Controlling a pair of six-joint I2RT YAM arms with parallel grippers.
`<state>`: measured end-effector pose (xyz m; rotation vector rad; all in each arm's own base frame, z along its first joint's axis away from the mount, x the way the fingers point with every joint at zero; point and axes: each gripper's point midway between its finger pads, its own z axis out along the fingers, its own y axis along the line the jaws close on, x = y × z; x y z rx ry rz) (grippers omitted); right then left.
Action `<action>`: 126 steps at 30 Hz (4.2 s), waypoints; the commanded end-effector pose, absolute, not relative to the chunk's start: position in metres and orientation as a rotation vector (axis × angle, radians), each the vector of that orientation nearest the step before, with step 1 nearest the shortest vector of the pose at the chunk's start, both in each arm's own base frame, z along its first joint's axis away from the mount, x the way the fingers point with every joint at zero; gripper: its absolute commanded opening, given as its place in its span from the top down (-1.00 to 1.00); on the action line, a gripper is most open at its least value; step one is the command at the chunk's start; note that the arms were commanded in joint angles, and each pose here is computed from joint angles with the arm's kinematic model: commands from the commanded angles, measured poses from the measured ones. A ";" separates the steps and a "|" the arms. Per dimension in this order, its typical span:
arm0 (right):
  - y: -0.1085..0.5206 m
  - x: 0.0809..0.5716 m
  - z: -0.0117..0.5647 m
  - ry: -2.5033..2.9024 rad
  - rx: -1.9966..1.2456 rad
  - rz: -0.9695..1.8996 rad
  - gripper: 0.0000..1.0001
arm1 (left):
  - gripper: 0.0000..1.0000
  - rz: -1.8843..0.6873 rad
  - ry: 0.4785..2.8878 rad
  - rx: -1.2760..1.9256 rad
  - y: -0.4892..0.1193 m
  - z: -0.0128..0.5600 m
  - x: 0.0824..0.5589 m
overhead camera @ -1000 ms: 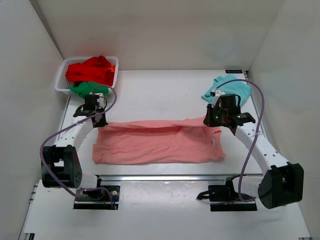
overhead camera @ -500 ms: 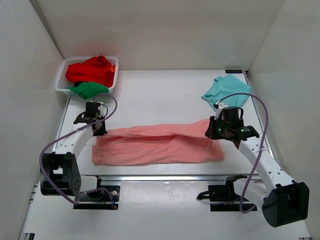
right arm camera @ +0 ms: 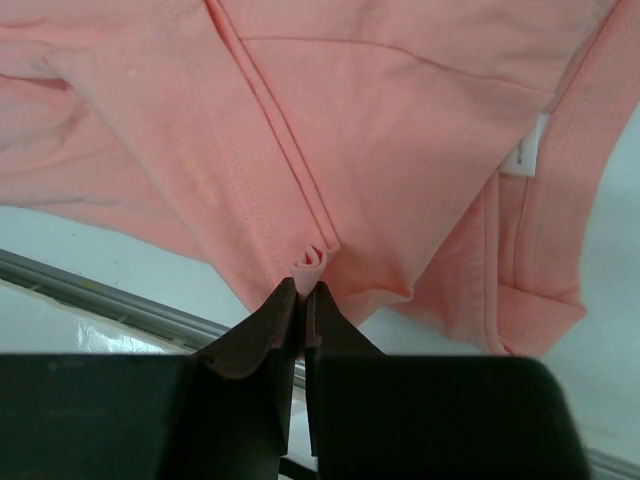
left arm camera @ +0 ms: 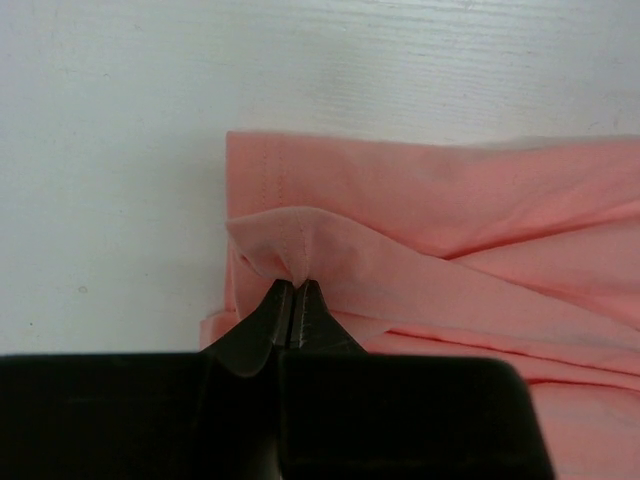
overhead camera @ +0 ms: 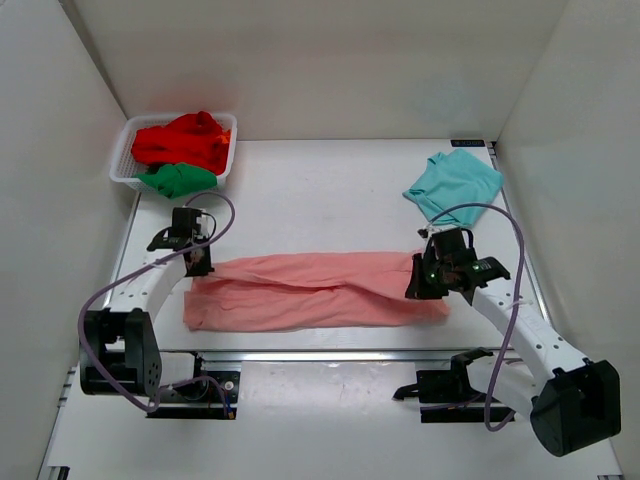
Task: Fold and stack the t-shirts
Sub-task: Fold the other side of the tshirt into a rectangle, then rotate the tshirt 90 degrees
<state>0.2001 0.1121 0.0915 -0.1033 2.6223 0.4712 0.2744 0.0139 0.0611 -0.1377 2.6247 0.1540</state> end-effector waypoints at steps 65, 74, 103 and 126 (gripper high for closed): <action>0.309 0.255 0.130 2.369 -0.561 0.910 1.00 | 0.98 -0.963 2.447 0.308 -0.290 0.148 0.444; 0.349 0.184 0.057 2.534 -0.674 1.115 1.00 | 0.99 -0.676 2.559 0.308 -0.298 0.070 0.487; 0.222 0.255 0.047 2.722 -0.747 0.433 0.93 | 1.00 -0.971 2.221 0.069 -0.306 0.174 0.592; 0.232 0.182 0.083 2.605 -0.327 0.845 0.12 | 0.72 -0.856 2.373 -0.068 -0.175 0.113 0.234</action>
